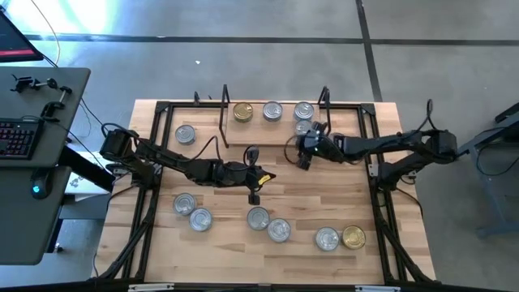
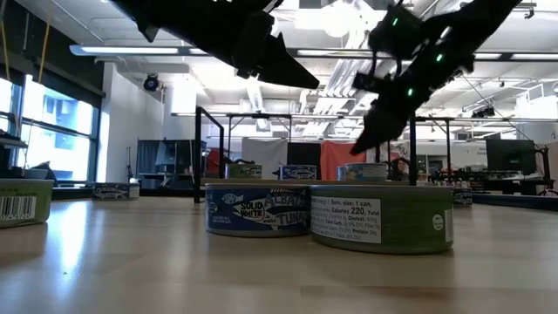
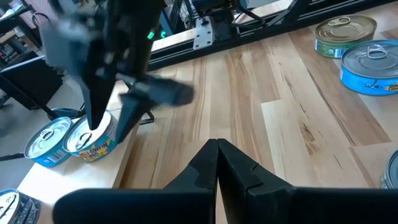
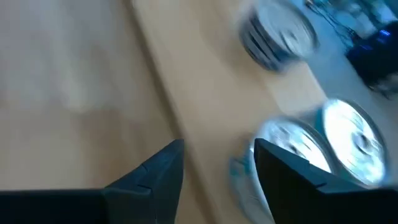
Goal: Stack canned seafood by type on shelf
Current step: Put the blue tuna can on the shelf
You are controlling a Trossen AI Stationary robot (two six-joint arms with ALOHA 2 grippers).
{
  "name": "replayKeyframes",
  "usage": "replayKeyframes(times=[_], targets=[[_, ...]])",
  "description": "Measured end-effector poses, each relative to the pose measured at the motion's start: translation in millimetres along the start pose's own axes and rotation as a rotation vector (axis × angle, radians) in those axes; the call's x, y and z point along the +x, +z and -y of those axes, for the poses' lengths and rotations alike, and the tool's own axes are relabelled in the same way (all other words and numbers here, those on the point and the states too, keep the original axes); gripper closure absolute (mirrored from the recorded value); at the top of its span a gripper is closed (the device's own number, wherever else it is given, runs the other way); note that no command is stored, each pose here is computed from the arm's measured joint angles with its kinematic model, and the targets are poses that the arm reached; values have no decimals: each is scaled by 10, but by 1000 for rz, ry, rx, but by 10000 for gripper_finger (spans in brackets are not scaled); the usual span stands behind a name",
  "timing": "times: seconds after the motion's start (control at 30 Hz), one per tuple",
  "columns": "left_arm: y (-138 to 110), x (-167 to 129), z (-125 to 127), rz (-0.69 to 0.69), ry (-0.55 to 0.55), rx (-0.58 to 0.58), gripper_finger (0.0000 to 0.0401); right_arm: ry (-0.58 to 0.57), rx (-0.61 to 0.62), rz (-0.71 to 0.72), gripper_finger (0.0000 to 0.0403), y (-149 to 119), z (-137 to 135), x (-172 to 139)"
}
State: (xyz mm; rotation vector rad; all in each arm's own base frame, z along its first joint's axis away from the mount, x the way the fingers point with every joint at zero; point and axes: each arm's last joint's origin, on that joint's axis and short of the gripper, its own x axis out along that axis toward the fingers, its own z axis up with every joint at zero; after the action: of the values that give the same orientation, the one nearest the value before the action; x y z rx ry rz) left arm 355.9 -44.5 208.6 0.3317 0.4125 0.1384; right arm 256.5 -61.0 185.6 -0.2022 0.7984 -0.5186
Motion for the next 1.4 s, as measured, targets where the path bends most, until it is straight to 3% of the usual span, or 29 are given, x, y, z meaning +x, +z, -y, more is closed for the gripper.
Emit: replayKeyframes(times=[0.27, 0.47, 0.57, 0.63, 0.73, 0.93, 1.1, 1.23, 1.4], targets=[[10, -28, 75, -6, 5, 38, 401, 298, 16, 178, 215, 140, -526, -533], [96, -228, 193, -78, 292, 140, 401, 460, -6, 179, 215, 22, -996, -900], [172, -388, 251, -90, 328, 202, 401, 498, 9, 148, 215, -84, -1162, -1063], [203, -484, 278, -94, 290, 225, 401, 520, 33, 125, 215, -151, -1244, -1155], [220, -591, 310, -91, 147, 243, 401, 541, 91, 86, 215, -238, -1330, -1264], [204, -582, 404, -51, -127, 125, 401, 470, 201, 107, 215, -323, -1444, -1357], [100, -612, 595, -127, -205, 108, 401, 434, 269, 174, 215, -351, -1662, -1309], [78, -775, 805, -159, -272, 122, 401, 488, 309, 270, 215, -339, -1955, -1207], [-79, -907, 1041, -55, -307, 84, 401, 591, 346, 400, 215, -329, -2271, -1049]])
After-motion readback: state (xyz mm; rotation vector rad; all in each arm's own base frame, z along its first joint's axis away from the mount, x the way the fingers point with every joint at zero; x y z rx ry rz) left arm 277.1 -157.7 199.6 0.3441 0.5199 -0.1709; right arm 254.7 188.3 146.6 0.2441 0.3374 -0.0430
